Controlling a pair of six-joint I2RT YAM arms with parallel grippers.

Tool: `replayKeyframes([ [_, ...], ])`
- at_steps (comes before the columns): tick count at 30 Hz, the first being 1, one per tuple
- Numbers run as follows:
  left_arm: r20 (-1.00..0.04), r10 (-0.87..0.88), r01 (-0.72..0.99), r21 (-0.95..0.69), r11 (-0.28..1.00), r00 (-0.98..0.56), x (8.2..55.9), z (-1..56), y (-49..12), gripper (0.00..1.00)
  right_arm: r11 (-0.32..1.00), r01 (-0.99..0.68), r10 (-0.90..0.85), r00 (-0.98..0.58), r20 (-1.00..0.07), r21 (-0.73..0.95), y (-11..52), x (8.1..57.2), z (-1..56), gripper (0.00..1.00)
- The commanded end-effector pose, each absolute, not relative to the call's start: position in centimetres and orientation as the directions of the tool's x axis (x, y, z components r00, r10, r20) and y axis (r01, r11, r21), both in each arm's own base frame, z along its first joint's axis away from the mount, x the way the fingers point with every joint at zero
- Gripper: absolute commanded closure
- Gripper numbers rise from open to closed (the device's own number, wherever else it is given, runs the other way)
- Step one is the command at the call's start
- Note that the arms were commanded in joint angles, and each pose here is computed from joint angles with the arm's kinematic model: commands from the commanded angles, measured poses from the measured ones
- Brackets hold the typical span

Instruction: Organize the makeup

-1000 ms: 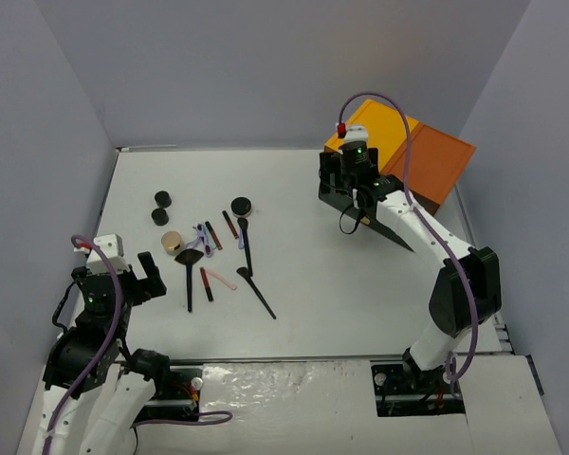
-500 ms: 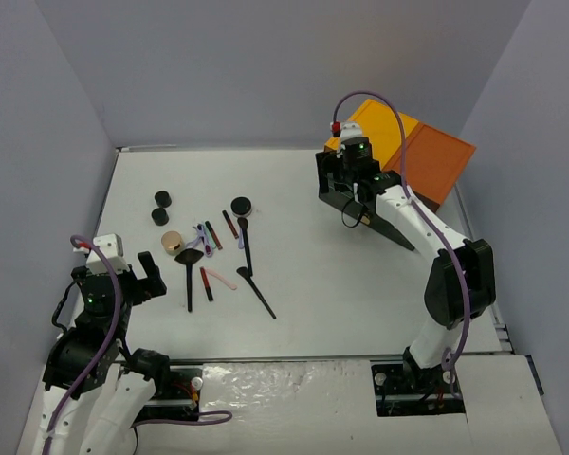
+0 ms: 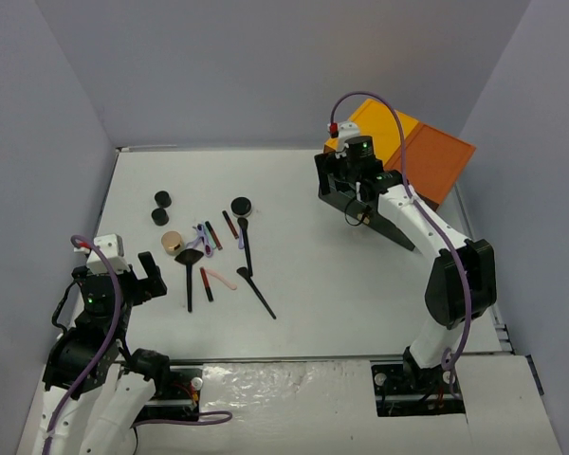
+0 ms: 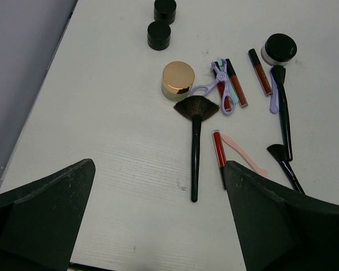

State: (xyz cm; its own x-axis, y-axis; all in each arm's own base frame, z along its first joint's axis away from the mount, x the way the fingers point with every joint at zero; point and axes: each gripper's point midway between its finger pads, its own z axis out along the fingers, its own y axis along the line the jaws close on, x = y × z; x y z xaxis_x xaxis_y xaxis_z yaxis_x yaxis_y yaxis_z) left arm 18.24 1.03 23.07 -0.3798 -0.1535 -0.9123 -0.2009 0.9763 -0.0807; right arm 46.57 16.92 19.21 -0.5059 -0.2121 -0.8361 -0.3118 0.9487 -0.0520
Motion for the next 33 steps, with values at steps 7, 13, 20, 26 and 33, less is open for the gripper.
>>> replayKeyframes([
  [7, -0.931, -0.168, -0.188, -0.110, 0.976, -0.325, 19.3, 24.6, 0.6, 0.03, 0.896, -0.444, -0.182, -0.365, -0.913, -0.001, 20.0, 44.4, 24.0, 0.16],
  [13, -0.930, -0.166, -0.183, -0.110, 0.977, -0.329, 19.3, 24.5, 0.5, 0.03, 0.890, -0.456, -0.184, -0.374, -0.909, 0.007, 20.1, 42.5, 24.1, 0.16],
  [20, -0.930, -0.166, -0.183, -0.110, 0.977, -0.329, 19.3, 24.5, 0.5, 0.03, 0.914, -0.402, -0.205, -0.363, -0.909, -0.046, 19.0, 42.0, 26.3, 0.14],
  [26, -0.930, -0.166, -0.184, -0.110, 0.977, -0.328, 19.3, 24.5, 0.5, 0.03, 0.912, -0.405, -0.211, -0.321, -0.923, -0.068, 18.7, 41.4, 29.7, 0.12],
  [33, -0.929, -0.166, -0.183, -0.110, 0.977, -0.330, 19.4, 24.5, 0.5, 0.03, 0.910, -0.403, -0.235, -0.310, -0.921, -0.097, 18.3, 43.6, 30.2, 0.09],
])
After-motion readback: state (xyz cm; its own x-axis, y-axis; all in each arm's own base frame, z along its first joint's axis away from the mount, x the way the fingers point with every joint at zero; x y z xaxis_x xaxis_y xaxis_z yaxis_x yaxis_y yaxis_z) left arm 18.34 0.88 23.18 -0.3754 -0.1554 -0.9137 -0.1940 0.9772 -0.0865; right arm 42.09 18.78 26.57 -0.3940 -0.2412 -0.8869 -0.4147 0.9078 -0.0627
